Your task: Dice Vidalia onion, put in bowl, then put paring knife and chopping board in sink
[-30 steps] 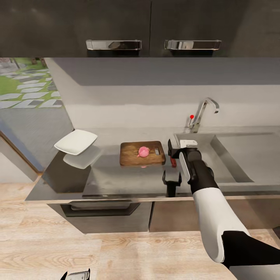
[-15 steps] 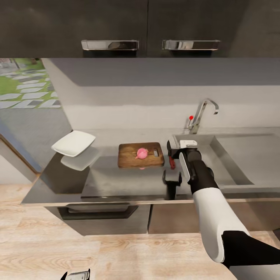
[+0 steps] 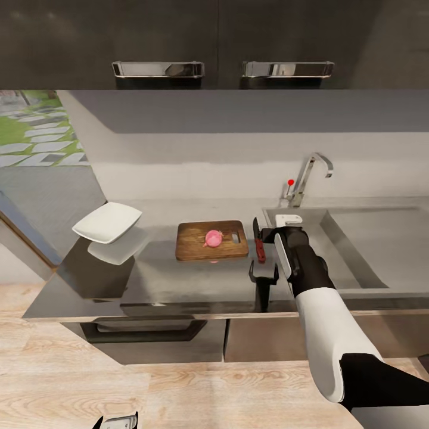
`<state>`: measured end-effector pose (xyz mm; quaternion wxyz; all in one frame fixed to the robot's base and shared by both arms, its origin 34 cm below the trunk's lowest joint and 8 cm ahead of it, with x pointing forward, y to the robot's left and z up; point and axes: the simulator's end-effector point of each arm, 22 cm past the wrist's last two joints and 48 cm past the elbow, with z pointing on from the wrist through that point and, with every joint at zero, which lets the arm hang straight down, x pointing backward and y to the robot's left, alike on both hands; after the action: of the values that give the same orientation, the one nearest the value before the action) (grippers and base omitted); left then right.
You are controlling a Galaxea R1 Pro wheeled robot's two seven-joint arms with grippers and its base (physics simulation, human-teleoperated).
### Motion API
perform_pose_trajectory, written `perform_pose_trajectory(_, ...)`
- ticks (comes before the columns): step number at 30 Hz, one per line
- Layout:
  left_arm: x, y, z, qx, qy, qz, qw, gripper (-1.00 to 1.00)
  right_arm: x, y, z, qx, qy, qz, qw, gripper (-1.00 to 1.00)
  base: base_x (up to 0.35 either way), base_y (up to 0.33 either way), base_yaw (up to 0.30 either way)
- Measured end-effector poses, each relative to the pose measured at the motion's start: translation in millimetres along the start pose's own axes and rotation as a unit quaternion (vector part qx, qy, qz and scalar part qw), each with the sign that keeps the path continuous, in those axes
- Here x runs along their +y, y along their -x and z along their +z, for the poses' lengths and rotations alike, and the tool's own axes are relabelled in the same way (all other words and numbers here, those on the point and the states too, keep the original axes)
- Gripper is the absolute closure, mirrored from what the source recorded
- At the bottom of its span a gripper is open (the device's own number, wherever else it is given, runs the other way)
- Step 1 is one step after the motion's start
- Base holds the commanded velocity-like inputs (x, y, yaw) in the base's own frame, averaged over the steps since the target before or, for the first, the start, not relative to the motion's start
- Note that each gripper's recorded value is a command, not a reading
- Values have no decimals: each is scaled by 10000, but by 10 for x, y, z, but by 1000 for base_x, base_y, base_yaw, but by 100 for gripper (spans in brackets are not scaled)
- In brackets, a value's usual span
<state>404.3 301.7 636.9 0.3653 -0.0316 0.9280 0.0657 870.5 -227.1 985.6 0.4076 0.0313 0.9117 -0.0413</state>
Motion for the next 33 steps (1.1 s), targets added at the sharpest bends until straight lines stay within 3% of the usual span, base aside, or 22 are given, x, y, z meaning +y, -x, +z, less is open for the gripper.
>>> perform_pose_trajectory(14,0,0,0,0,0,0,10000,-100,27,-184,86,196,11,-55,9998,-100,0,0,0)
perform_pose_trajectory(33,-1,0,0,0,-2,2,10000,-100,-22,-293,174,221,-33,-97,9997,-100,0,0,0)
